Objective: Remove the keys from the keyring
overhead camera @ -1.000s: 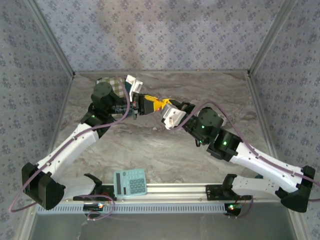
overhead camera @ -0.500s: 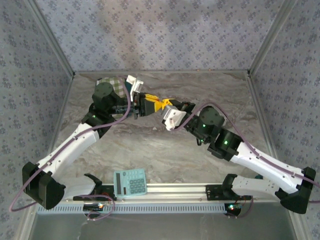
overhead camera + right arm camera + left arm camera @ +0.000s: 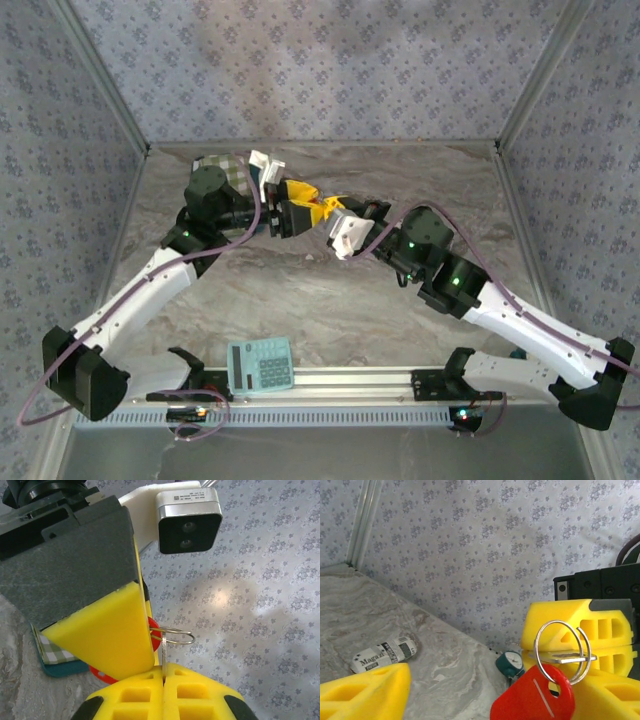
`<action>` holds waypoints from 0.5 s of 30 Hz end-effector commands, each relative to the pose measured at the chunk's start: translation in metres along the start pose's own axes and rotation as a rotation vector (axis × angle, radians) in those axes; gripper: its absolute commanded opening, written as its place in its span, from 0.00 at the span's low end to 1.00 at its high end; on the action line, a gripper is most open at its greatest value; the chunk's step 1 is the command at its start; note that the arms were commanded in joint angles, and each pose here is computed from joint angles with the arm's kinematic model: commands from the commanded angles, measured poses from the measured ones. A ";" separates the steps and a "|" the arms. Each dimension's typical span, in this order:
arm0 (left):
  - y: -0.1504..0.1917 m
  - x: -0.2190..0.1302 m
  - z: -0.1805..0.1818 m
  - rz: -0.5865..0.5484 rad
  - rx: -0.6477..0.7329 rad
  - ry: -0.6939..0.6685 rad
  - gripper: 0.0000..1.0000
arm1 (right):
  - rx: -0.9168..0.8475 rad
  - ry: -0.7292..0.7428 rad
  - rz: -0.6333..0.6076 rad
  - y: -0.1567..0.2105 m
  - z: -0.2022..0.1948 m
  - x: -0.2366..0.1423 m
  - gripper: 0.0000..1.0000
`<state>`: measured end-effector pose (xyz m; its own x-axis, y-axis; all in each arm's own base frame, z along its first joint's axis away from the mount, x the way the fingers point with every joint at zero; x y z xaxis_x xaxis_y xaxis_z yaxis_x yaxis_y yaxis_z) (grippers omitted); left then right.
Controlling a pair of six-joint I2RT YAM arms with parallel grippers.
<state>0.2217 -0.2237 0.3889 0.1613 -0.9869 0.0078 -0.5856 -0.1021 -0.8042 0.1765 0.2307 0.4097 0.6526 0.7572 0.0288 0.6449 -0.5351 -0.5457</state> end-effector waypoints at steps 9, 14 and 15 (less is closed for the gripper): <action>0.036 -0.006 -0.018 0.070 0.107 0.047 0.92 | 0.009 0.088 -0.078 -0.017 -0.027 0.003 0.00; 0.035 -0.008 -0.017 0.064 0.103 0.014 0.92 | 0.013 0.082 -0.082 -0.015 -0.025 0.000 0.00; 0.034 -0.009 -0.016 0.063 0.099 0.002 0.92 | 0.015 0.078 -0.087 -0.016 -0.026 -0.001 0.00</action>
<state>0.1906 -0.2265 0.3622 0.1037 -0.9932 -0.0534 -0.5505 -0.0126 -0.8348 0.1806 0.2350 0.4262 0.6385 0.7649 0.0851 0.6736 -0.5019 -0.5425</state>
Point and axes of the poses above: each hand's point on the last joint's axis, 136 mm out from that joint toward the fingers, its own x axis out along the fingers, its own z axis along the line the jaws close on, y = z × x, the point moved 8 cm from there along -x, back along the fingers, and after that the axes turned 9 degrees about -x, right-handed, at the moved point
